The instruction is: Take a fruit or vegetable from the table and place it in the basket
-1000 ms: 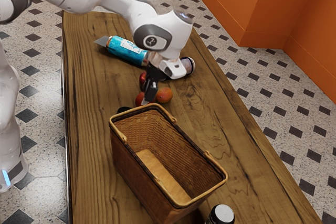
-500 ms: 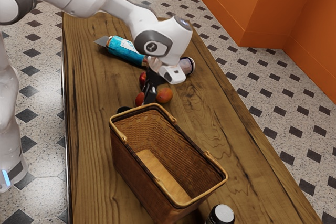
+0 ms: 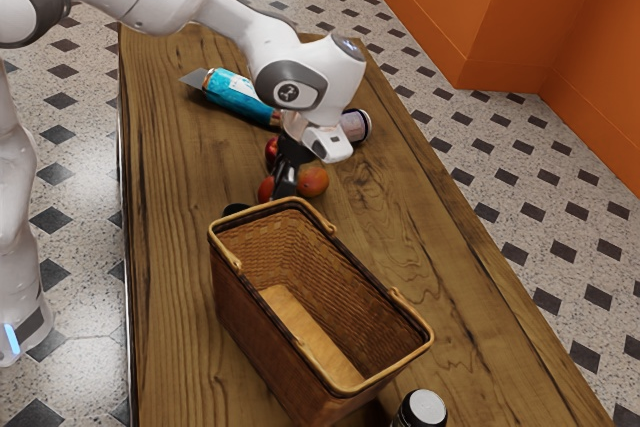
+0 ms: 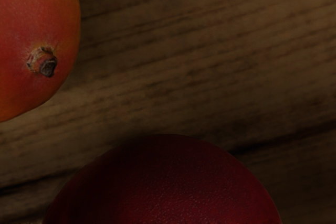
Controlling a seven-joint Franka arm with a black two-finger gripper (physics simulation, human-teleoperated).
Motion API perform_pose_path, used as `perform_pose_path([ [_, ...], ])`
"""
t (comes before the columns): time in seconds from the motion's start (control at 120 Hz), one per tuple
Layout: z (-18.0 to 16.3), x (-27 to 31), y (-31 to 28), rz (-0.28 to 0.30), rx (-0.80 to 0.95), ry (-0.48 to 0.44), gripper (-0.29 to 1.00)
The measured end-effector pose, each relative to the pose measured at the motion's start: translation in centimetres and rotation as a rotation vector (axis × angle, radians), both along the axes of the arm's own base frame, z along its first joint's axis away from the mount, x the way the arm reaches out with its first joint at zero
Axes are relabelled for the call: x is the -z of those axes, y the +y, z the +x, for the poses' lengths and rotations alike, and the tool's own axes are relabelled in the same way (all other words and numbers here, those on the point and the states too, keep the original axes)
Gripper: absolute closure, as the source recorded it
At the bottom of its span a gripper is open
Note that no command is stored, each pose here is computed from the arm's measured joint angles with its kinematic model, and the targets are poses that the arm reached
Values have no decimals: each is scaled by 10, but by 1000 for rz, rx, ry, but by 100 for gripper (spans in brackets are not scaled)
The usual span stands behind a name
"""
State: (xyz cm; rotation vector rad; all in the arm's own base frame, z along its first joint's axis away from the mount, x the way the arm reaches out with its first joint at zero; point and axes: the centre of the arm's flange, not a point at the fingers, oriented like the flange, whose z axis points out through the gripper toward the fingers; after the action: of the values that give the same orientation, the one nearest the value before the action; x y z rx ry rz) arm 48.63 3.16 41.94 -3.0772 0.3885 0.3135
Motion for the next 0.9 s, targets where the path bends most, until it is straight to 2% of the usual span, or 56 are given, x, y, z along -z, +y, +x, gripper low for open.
perform_pose_path([
  [0.083,-2,4,0,2,-1,2,29],
  [0.333,-3,-6,1,6,-14,-29,32],
  [0.658,15,-115,17,13,-48,-190,34],
  [0.767,20,-155,-8,18,-3,-239,34],
  [0.9,20,-173,-42,15,69,-246,34],
])
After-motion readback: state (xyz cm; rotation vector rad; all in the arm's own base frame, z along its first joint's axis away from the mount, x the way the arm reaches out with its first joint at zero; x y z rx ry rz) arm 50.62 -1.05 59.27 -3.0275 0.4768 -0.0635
